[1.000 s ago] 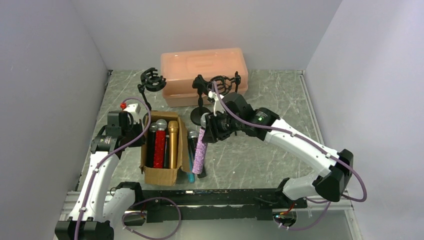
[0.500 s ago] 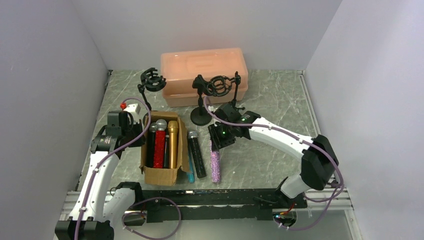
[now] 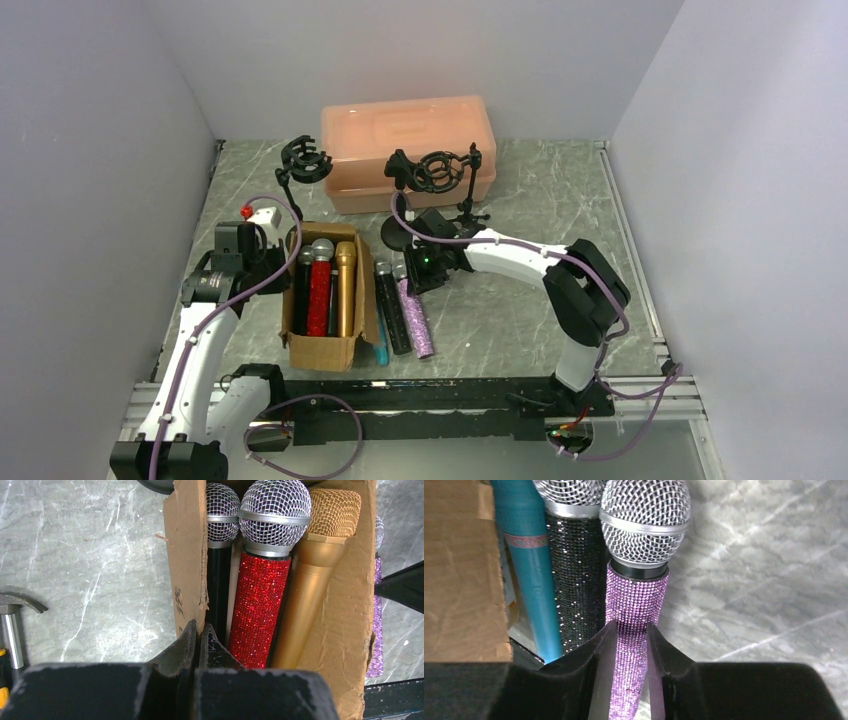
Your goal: Attach the microphones to the stand
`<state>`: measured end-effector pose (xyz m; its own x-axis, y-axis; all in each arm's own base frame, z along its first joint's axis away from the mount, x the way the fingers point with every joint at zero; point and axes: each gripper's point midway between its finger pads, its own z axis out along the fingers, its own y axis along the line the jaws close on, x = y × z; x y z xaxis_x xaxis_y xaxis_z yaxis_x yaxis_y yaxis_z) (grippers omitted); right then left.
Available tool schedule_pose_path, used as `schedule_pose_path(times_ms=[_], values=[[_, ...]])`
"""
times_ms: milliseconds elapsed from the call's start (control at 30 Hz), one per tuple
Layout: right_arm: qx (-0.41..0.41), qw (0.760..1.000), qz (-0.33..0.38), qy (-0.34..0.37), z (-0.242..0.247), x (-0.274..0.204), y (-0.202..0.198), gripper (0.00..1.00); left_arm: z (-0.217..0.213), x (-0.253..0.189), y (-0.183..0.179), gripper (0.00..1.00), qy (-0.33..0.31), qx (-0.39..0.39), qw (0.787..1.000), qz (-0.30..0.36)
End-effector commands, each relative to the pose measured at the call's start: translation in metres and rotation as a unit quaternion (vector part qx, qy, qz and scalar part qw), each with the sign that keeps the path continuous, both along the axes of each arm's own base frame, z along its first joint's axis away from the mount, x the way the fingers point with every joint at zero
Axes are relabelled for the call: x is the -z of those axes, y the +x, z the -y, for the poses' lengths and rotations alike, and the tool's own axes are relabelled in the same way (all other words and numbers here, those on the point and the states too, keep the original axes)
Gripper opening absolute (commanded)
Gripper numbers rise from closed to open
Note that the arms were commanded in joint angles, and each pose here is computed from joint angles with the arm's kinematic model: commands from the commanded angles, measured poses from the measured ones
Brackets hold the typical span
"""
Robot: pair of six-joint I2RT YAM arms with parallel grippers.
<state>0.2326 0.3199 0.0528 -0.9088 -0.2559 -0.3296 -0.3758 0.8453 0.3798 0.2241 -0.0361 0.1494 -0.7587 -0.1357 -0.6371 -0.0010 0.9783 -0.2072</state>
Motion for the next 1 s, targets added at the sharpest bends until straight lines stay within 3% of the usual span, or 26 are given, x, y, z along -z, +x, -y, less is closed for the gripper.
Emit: schedule_pose_path(times_ms=[0,100,200,367,500,733,967], values=[[0.046,0.996,0.024,0.066,-0.030,-0.024,0.026,0.33,0.010,-0.036,0.019,0.00,-0.028,0.012,0.997,0.070],[0.054,0.994,0.036,0.090,-0.034,-0.047,0.027,0.49,0.010,-0.036,0.019,0.00,-0.028,0.013,0.997,0.068],[0.061,0.990,0.063,0.106,-0.032,-0.080,0.030,0.56,0.010,-0.037,0.019,0.00,-0.027,0.012,0.997,0.071],[0.055,0.980,0.108,0.158,-0.043,-0.143,0.020,0.58,0.010,-0.038,0.019,0.00,-0.029,0.008,0.997,0.072],[0.019,0.977,0.124,0.173,-0.079,-0.170,0.003,0.60,0.010,-0.039,0.020,0.00,-0.031,0.003,0.997,0.074],[-0.048,0.980,0.120,0.154,-0.145,-0.163,-0.011,0.61,0.010,-0.041,0.021,0.00,-0.036,-0.001,0.997,0.076],[-0.071,0.983,0.106,0.135,-0.177,-0.134,-0.005,0.62,0.010,-0.040,0.021,0.00,-0.037,-0.001,0.996,0.076]])
